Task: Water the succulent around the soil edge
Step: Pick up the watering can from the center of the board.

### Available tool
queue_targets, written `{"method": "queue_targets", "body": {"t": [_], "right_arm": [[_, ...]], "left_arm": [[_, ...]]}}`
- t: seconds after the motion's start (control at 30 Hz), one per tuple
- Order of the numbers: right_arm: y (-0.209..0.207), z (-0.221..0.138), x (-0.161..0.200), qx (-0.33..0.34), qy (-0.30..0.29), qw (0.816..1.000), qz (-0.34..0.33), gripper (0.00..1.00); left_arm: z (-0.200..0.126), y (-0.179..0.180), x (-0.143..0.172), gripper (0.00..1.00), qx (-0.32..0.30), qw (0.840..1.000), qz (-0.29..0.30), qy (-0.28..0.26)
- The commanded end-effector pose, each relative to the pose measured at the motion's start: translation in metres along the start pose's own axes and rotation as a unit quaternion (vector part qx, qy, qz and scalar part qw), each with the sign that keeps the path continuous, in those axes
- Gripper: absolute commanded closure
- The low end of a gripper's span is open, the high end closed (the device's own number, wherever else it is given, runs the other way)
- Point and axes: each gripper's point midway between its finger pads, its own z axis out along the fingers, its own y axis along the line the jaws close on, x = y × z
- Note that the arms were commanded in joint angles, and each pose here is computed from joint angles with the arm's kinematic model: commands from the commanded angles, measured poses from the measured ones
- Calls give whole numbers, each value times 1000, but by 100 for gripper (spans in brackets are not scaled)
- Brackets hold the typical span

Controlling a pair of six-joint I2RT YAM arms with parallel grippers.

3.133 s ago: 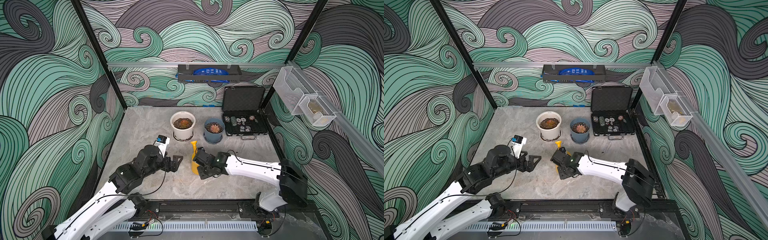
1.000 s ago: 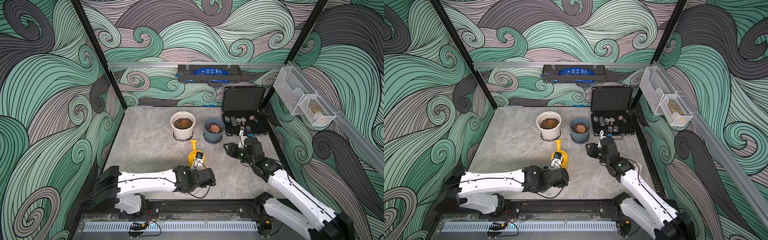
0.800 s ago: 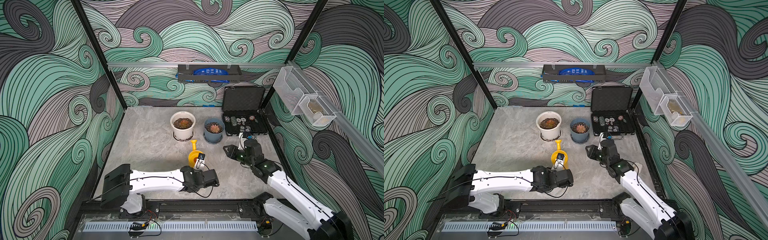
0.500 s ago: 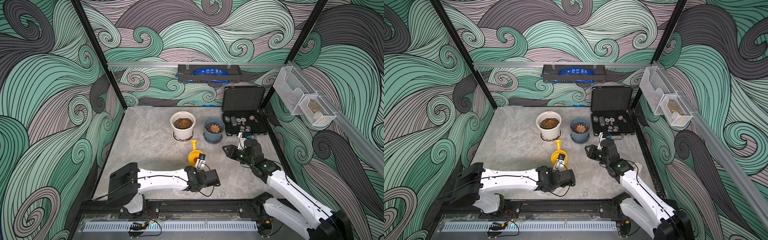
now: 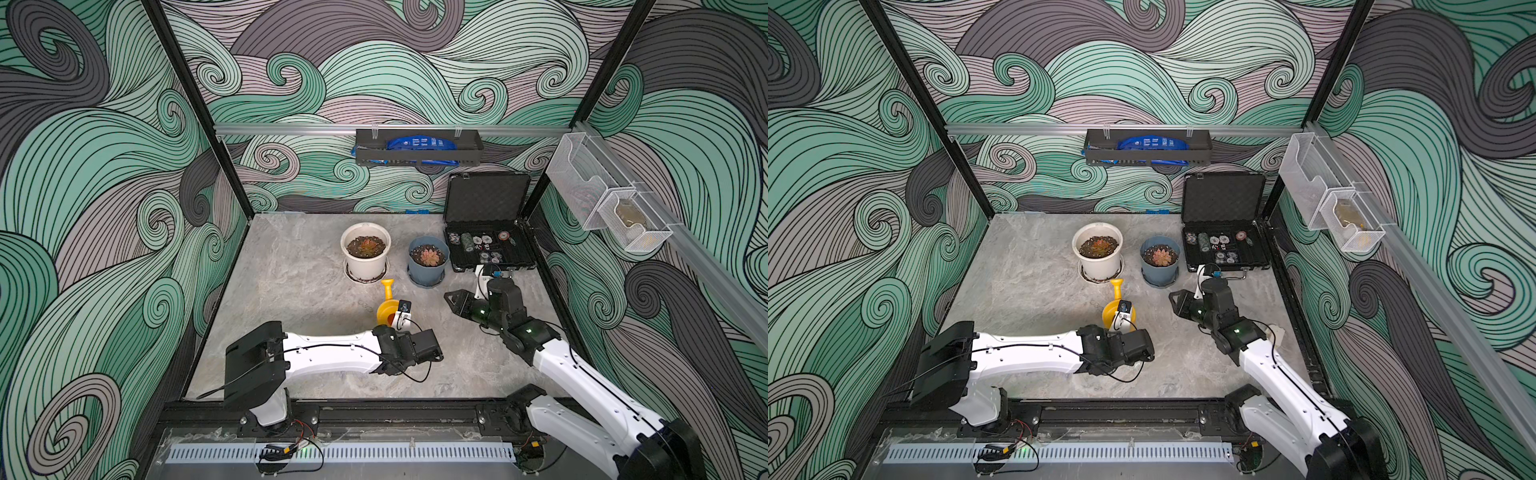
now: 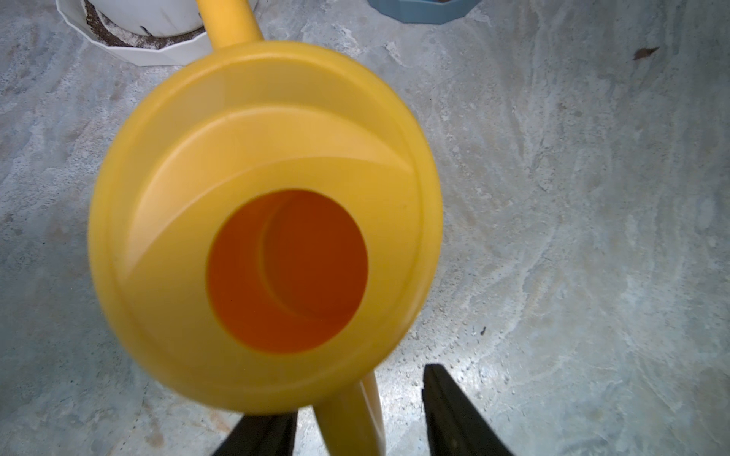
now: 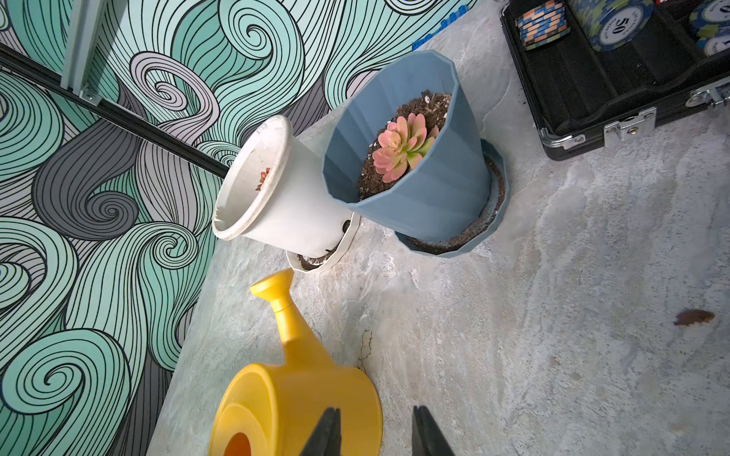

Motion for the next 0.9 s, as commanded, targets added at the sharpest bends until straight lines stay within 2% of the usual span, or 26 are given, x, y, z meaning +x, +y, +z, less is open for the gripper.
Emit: {"method": "queue_targets", "body": {"t": [0.0,0.57,0.87], "right_arm": [[3,0,-3,-7,-3,1000,2,66],[3,1,-3,-7,-2,1000,3,66],[3,0,-3,-7,-2,1000,2,67]], "left_arm": [[3,0,-6,50,1,1000,-8,-4],[4,17,-3,73,-8,1000,-11,8],[-7,37,-13,87,1,1000,11,-13]]}}
